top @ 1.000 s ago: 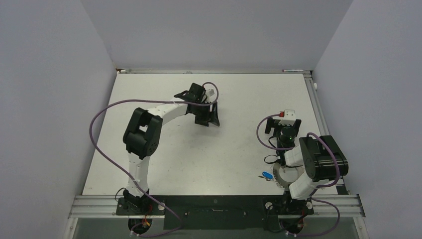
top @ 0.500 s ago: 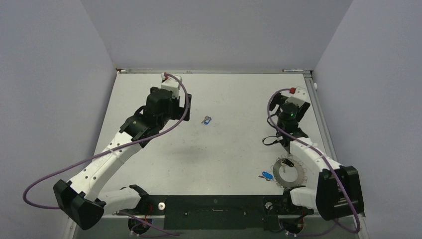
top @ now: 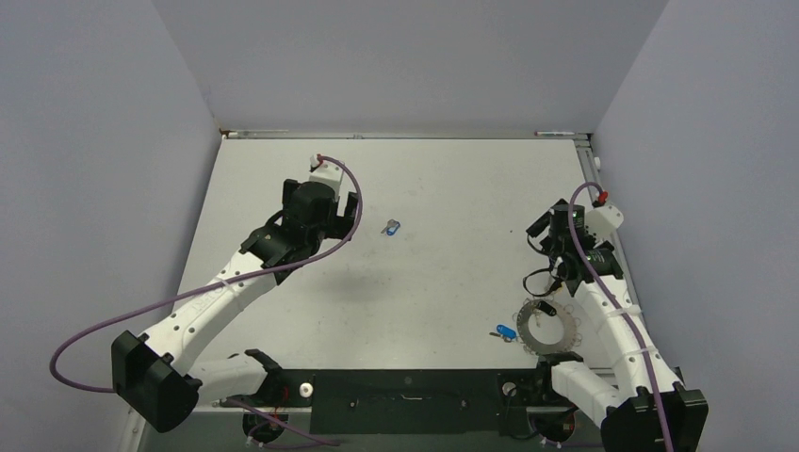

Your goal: Put the keys on the keyring

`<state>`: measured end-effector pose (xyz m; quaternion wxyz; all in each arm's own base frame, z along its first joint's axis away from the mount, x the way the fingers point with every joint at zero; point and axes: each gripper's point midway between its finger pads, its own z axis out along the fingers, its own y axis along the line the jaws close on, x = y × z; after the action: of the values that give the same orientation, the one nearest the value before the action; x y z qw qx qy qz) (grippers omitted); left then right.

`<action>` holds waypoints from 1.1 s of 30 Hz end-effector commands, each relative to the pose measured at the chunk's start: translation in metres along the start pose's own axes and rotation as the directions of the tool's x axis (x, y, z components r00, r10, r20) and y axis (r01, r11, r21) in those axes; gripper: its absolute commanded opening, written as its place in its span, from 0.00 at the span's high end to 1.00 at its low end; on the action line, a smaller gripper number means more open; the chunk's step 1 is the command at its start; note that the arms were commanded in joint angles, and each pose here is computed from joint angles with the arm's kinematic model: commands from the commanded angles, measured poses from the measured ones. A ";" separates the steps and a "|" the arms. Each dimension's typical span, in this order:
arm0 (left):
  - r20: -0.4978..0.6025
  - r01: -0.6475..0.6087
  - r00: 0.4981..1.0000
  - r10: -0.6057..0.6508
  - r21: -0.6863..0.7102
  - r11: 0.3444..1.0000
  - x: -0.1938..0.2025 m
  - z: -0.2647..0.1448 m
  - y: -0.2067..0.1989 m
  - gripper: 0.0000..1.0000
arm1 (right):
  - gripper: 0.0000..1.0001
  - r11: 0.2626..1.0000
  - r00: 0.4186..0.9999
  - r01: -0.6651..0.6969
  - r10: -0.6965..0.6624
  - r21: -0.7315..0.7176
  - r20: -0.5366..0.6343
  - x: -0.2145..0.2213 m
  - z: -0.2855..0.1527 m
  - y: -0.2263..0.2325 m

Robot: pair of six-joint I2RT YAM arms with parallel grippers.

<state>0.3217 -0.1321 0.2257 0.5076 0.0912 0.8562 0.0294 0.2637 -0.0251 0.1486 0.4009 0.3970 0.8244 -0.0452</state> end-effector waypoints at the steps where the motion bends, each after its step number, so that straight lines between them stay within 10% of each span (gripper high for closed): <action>1: 0.096 0.048 0.994 -0.052 0.036 0.998 -0.029 -0.016 0.000 0.04 | 0.00 0.989 0.991 -0.081 0.094 0.128 -0.097 0.032 -0.023 -0.041; 19: 0.086 0.065 0.993 -0.078 0.142 0.988 -0.032 -0.027 -0.017 0.04 | 0.44 0.985 0.961 -0.073 0.111 0.155 -0.254 0.118 0.009 -0.067; 33: 0.099 0.063 0.992 -0.080 0.163 0.985 -0.034 -0.034 -0.019 0.04 | 0.53 0.990 0.971 -0.058 0.086 0.132 -0.222 0.110 0.022 -0.050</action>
<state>0.3060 -0.1494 0.2438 0.5201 0.1076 0.8464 -0.0379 0.1855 -0.0019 0.0294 0.2458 0.4486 0.8577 -0.0526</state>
